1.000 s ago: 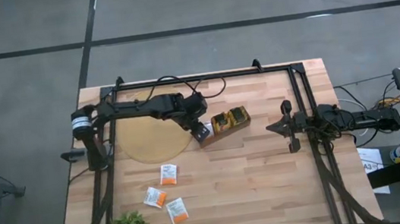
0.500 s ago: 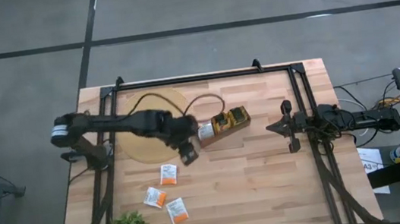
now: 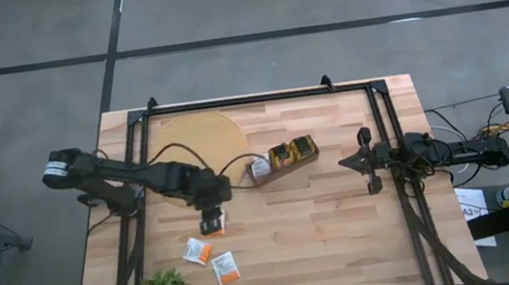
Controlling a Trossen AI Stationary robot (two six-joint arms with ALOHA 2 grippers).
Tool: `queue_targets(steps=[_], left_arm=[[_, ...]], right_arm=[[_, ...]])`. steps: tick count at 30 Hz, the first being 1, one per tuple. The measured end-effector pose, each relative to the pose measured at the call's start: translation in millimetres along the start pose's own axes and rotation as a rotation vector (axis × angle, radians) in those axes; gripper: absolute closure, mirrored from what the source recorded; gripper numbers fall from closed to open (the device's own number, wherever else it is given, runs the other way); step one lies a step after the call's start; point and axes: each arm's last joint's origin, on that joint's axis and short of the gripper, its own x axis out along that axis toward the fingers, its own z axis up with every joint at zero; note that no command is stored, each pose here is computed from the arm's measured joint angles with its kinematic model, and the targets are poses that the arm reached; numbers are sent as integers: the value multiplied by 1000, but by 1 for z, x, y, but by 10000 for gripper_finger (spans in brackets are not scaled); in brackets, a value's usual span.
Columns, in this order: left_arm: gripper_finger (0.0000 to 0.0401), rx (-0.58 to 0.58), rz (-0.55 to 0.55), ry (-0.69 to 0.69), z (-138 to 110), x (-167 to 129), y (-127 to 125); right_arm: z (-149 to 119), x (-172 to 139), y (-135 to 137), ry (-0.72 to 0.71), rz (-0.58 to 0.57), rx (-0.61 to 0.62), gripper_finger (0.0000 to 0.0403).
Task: Pick & Place Tea
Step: Put the white tea bag into the left section of the wooden organizer
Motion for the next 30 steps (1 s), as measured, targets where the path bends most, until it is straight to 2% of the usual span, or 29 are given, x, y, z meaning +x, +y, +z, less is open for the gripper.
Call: queue_targets(steps=[6, 11, 21, 30], left_arm=[[215, 42, -5, 8, -33, 22, 7], [180, 71, 9, 57, -45, 36, 11], [176, 103, 83, 109, -46, 63, 16], [177, 96, 79, 143, -41, 89, 17]], right_arm=[[0, 0, 0, 0, 0, 0, 394], [0, 0, 0, 0, 0, 0, 394], [0, 0, 0, 0, 0, 0, 394], [0, 0, 0, 1, 0, 0, 394]])
